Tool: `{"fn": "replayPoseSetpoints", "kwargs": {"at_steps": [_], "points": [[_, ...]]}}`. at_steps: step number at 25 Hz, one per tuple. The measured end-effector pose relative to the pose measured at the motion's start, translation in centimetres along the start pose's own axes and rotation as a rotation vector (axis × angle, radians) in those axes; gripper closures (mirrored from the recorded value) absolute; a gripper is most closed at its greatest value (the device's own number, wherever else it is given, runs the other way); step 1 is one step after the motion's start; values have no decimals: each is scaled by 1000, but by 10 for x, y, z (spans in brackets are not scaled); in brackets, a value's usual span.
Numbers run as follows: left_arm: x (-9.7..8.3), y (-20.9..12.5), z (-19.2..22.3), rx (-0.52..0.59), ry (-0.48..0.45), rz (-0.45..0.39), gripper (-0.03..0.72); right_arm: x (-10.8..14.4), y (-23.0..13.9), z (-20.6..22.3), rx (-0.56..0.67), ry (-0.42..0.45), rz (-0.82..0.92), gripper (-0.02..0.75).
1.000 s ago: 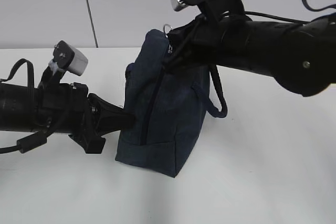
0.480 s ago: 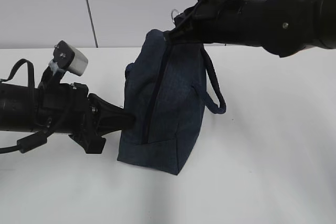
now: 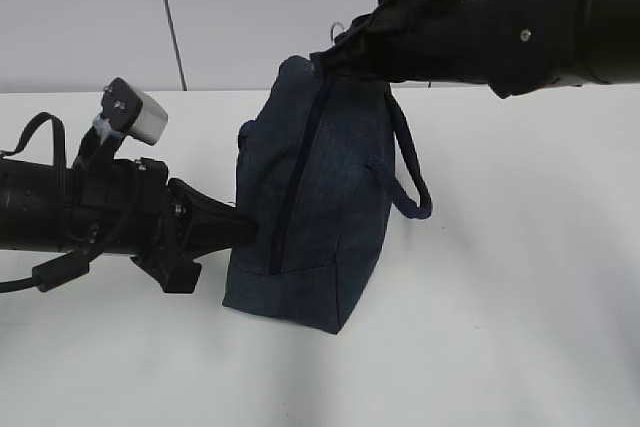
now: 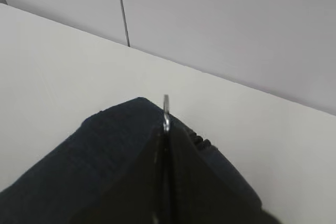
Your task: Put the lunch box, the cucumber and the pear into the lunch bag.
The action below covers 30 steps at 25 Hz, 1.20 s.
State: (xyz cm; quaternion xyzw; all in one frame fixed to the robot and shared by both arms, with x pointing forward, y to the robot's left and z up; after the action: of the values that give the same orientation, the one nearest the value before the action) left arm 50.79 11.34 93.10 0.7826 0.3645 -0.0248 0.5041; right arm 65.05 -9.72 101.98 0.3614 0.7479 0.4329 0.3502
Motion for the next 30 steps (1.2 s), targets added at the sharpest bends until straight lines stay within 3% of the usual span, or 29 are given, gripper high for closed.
{"fn": "replayPoseSetpoints", "kwargs": {"at_steps": [14,30], "points": [[0,0,0,1,1,-1,680,-41,0,19,148,29,334,738],[2,-1,0,5,16,-1,680,-45,-7,49,234,140,574,738]]}}
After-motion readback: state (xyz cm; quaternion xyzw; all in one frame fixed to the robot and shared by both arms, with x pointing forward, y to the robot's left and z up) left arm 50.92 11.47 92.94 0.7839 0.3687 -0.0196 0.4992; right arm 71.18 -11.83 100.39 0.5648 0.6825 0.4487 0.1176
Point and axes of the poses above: a point on each arm's last joint axis where the gripper is mounted, z pointing out along that axis toward the gripper, x along the wrist's bending axis when the last joint is at zero, y = z × x, the point moved 5 cm from there along z, pointing out along that axis toward the gripper, and after that the axes turned 12 degrees about -z, right-handed, at the moved point
